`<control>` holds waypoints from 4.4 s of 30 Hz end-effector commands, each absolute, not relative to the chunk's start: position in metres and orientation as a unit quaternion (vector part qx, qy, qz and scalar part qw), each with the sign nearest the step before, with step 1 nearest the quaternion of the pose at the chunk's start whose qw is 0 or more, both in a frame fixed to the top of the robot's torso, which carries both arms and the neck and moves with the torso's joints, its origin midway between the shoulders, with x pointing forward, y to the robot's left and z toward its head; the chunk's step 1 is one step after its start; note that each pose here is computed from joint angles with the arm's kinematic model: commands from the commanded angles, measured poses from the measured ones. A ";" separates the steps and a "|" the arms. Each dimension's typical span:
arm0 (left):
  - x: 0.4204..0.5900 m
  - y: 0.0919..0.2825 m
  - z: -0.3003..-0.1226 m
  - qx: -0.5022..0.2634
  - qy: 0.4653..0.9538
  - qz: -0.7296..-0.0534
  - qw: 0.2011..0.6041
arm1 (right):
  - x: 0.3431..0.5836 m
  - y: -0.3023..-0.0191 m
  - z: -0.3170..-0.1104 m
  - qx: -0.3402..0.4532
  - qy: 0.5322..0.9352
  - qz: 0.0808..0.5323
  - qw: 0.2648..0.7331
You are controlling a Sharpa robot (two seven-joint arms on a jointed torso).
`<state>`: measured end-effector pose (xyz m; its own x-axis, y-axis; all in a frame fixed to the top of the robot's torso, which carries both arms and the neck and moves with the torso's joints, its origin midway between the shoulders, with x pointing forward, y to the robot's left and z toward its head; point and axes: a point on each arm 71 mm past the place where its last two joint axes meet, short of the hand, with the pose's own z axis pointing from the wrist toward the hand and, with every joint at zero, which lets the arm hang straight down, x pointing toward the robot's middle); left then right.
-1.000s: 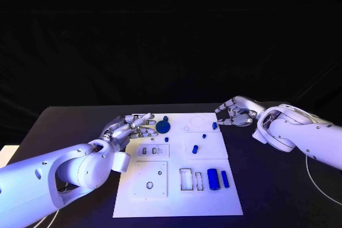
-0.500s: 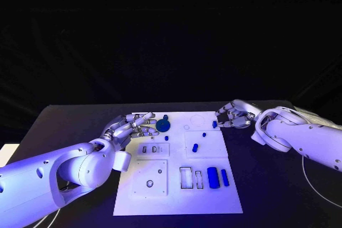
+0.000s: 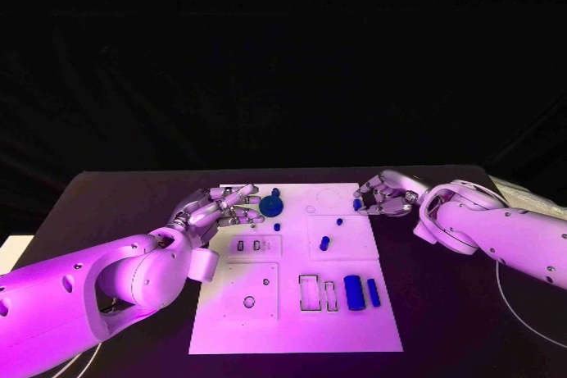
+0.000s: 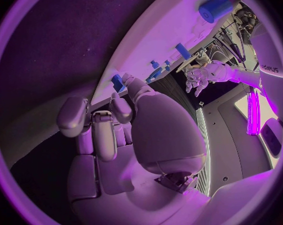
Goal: Assemble the parts on the task board
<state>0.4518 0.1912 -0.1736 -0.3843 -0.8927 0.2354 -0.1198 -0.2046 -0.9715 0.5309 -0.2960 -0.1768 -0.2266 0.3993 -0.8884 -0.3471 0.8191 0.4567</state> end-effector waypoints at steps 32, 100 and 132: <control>0.452 0.190 -0.172 -0.452 0.549 -0.634 0.305 | 0.539 -0.291 -0.183 0.013 0.730 0.289 0.619; 0.473 0.224 -0.177 -0.473 0.531 -0.614 0.344 | 0.466 -0.074 -0.220 -0.060 0.748 0.308 0.585; 0.473 0.220 -0.177 -0.471 0.533 -0.616 0.338 | 0.463 -0.082 -0.224 -0.078 0.759 0.281 0.582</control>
<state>0.4734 0.2232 -0.1787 -0.3058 -0.9289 0.2090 -0.0905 -0.1901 -0.9776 0.4637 -0.0781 -0.2134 -0.2764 0.2605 -0.9251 -0.4683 0.8041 0.3663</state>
